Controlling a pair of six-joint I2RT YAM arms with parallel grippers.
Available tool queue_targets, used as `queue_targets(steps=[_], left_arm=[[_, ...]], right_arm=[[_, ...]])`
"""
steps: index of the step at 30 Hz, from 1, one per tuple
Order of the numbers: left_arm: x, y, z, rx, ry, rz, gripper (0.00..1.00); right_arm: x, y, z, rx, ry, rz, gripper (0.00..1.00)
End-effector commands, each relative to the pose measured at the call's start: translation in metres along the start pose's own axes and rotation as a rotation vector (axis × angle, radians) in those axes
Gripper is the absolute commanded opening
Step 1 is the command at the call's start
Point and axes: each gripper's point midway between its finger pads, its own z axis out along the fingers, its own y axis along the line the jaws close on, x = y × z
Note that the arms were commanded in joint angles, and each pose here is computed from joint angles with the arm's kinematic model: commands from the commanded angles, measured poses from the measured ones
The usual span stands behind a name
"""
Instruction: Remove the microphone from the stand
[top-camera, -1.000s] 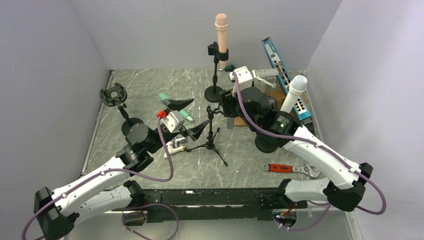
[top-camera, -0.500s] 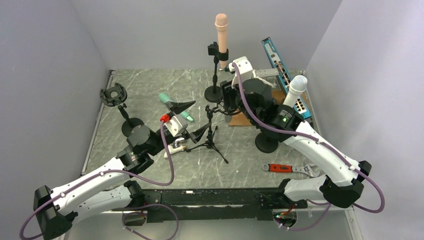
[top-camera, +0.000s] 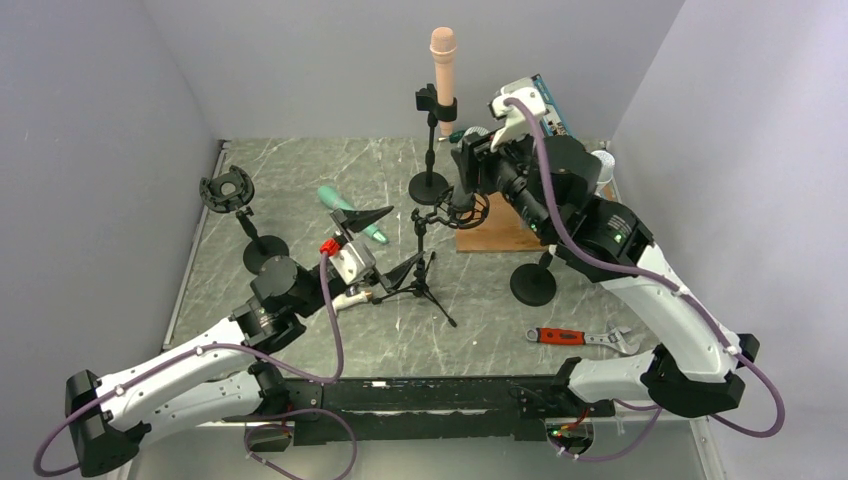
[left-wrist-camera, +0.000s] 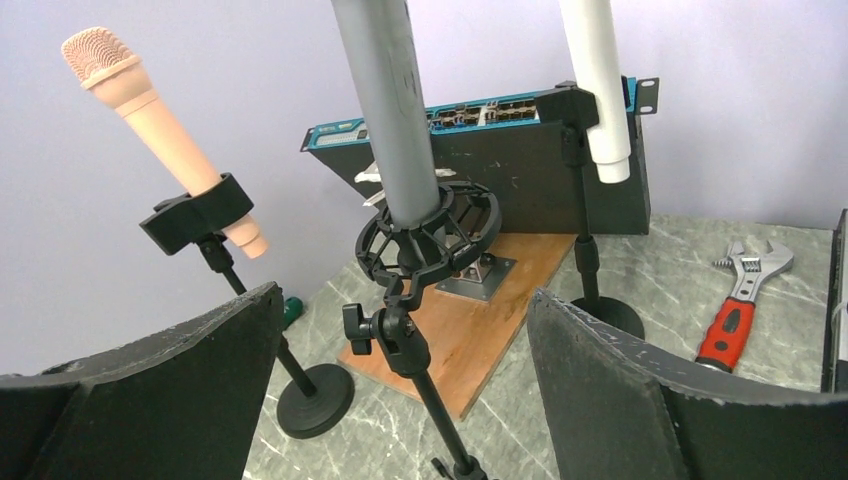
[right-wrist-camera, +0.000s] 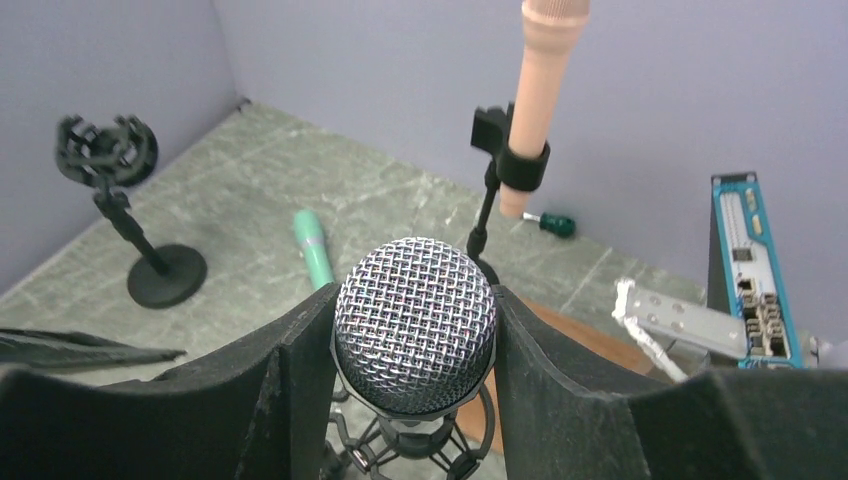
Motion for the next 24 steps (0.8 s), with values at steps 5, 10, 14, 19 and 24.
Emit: queue_targets(steps=[5, 10, 14, 19, 24], left_arm=[[-0.027, 0.003, -0.013, -0.039, -0.071, 0.092, 0.99], [-0.035, 0.02, -0.025, -0.151, -0.1, 0.131, 0.99], [-0.038, 0.037, -0.031, -0.234, -0.086, 0.125, 0.98], [-0.046, 0.078, -0.055, -0.462, -0.037, 0.048, 0.96], [-0.057, 0.078, -0.062, -0.448, -0.056, 0.023, 0.96]], right_arm=[[-0.113, 0.004, -0.044, -0.144, -0.377, 0.129, 0.0], [-0.139, 0.016, -0.055, -0.23, -0.484, 0.177, 0.0], [-0.147, 0.021, -0.054, -0.253, -0.524, 0.194, 0.0], [-0.127, 0.055, -0.023, -0.344, -0.49, 0.224, 0.0], [-0.096, 0.096, 0.023, -0.437, -0.363, 0.236, 0.0]])
